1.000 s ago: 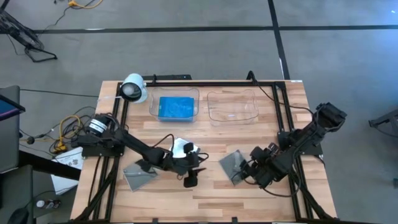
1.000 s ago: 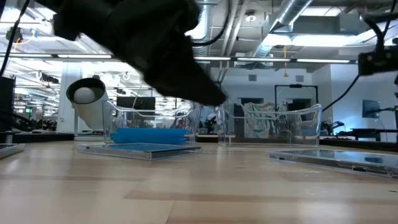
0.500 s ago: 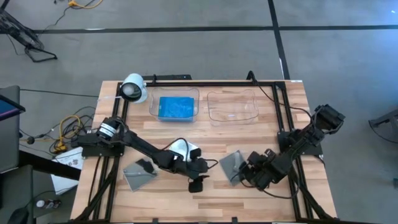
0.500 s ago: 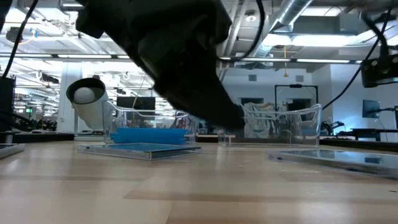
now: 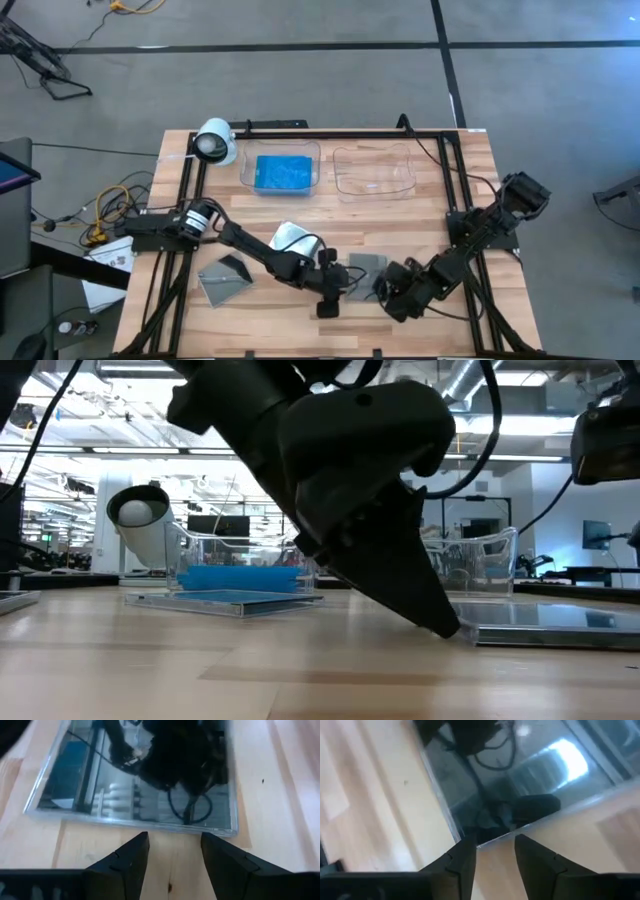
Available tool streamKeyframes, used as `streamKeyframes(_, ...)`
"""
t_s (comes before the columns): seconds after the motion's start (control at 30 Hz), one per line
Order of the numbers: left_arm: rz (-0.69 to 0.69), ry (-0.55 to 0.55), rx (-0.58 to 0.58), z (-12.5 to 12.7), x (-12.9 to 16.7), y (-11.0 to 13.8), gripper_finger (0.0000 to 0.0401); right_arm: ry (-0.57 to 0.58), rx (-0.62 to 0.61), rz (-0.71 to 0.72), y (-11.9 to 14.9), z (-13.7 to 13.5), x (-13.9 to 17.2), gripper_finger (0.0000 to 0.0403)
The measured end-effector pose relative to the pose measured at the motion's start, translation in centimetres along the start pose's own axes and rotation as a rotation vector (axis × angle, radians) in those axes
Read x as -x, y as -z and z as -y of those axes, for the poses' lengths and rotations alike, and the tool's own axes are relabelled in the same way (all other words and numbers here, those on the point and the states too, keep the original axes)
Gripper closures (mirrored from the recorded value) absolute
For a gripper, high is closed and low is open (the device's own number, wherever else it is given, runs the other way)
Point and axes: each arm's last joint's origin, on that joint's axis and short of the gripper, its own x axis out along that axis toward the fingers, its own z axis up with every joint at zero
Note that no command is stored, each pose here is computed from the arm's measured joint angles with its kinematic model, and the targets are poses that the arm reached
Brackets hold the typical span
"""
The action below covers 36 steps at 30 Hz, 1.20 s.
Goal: Pick & place jewel cases by type
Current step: Put the right black cd case into the right transparent bin
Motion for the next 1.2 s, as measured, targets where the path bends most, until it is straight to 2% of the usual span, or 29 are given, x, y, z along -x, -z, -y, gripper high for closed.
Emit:
streamKeyframes(0.3, -0.108, -0.103, -0.047, -0.6, 0.6, -0.2, 0.0222, -0.029, 0.117, 0.029, -0.2, -1.5, -0.4, 0.028)
streamKeyframes(0.63, -0.119, 0.012, -0.095, -0.2, 0.6, -0.9, 0.0222, 0.097, 0.15, 0.067, -0.5, -0.5, -0.3, 0.0282)
streamKeyframes(0.9, -0.117, 0.079, -0.1, 0.3, 0.6, -0.9, 0.0222, 0.236, 0.18, 0.097, -2.1, 1.2, -0.4, 0.0282)
streamKeyframes(1.03, -0.139, 0.03, -0.111, 0.3, 1.0, -0.7, 0.0222, 0.293, 0.13, 0.104, -2.3, 1.8, -0.2, 0.0282)
streamKeyframes(1.2, -0.164, -0.071, -0.148, -0.1, 2.7, -1.0, 0.0222, 0.34, 0.105, 0.123, -1.2, 1.8, 0.8, 0.0282)
